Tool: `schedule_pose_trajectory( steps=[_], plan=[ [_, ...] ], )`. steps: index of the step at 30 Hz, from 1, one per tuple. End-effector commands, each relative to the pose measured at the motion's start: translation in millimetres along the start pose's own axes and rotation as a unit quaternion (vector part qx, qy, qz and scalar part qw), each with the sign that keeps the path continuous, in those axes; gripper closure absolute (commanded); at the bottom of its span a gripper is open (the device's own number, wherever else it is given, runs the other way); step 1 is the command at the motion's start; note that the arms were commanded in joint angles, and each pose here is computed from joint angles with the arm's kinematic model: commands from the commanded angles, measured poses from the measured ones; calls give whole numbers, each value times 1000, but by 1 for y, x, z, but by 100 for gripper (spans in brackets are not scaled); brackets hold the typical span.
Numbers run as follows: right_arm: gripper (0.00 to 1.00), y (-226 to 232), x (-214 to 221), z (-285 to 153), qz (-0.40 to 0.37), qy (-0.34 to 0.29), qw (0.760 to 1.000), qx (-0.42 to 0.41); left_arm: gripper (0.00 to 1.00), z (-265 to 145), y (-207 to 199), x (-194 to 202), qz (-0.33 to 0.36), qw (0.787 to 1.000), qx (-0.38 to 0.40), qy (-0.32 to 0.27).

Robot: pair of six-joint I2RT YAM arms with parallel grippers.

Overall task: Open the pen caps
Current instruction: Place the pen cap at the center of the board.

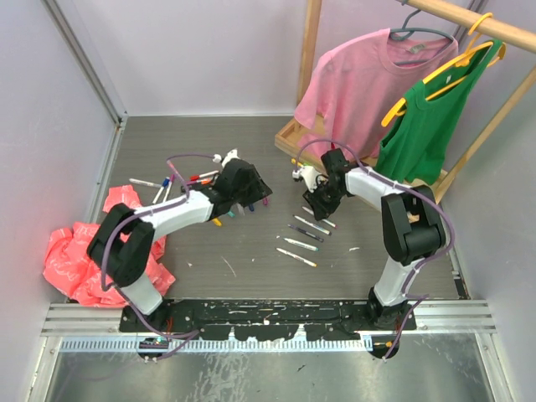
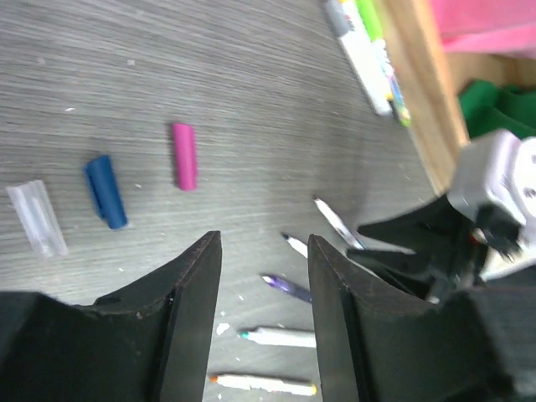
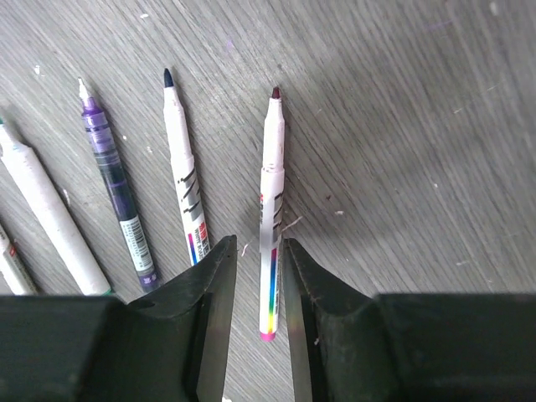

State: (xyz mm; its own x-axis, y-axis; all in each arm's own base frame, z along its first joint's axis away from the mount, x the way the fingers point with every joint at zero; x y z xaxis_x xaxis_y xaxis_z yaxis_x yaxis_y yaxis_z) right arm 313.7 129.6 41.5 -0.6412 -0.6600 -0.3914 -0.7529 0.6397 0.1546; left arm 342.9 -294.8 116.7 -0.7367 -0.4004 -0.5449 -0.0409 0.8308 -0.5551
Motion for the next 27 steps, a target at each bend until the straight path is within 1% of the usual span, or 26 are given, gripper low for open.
schedule_pose_trajectory(
  steps=[1, 4, 8, 14, 17, 21, 22, 27],
  plan=[
    [65, -1, -32, -34, -14, -64, 997, 29, 52, -37, -37, -14, 48, 991, 123, -27],
    [65, 0, -39, -41, -14, -79, 996, 31, 49, -60, -37, -9, 77, 982, 167, -38],
    [65, 2, -50, -51, -18, -103, 994, 36, 39, -91, -31, 4, 121, 964, 231, -49],
    [64, -4, -74, -75, -22, -158, 985, 71, 16, -139, -9, 12, 157, 943, 274, -107],
    [64, -8, -83, -85, -23, -177, 980, 89, 1, -158, 3, 13, 165, 934, 284, -141],
    [61, -12, -90, -93, -31, -200, 973, 109, 2, -181, 18, 14, 175, 924, 288, -182],
    [59, -14, -92, -95, -33, -206, 971, 115, 2, -183, 25, 17, 174, 924, 285, -186],
    [53, -23, -103, -100, -37, -223, 964, 138, 2, -202, 43, 24, 149, 918, 297, -215]
  ],
)
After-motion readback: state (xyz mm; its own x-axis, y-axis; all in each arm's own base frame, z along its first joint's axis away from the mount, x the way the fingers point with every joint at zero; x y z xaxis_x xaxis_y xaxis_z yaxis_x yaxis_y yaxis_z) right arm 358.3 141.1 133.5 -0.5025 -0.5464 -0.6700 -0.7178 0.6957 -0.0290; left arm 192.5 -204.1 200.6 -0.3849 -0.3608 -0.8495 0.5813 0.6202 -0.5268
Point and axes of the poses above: each gripper's point midway between its finger pads, its own z axis out along the fingers, its own y axis along the line the jaws close on, x = y × z, the point moved 2 cm from there along -z, back along the fingers, and after that the axes turned 6 degrees about z, right-handed, at the moved point
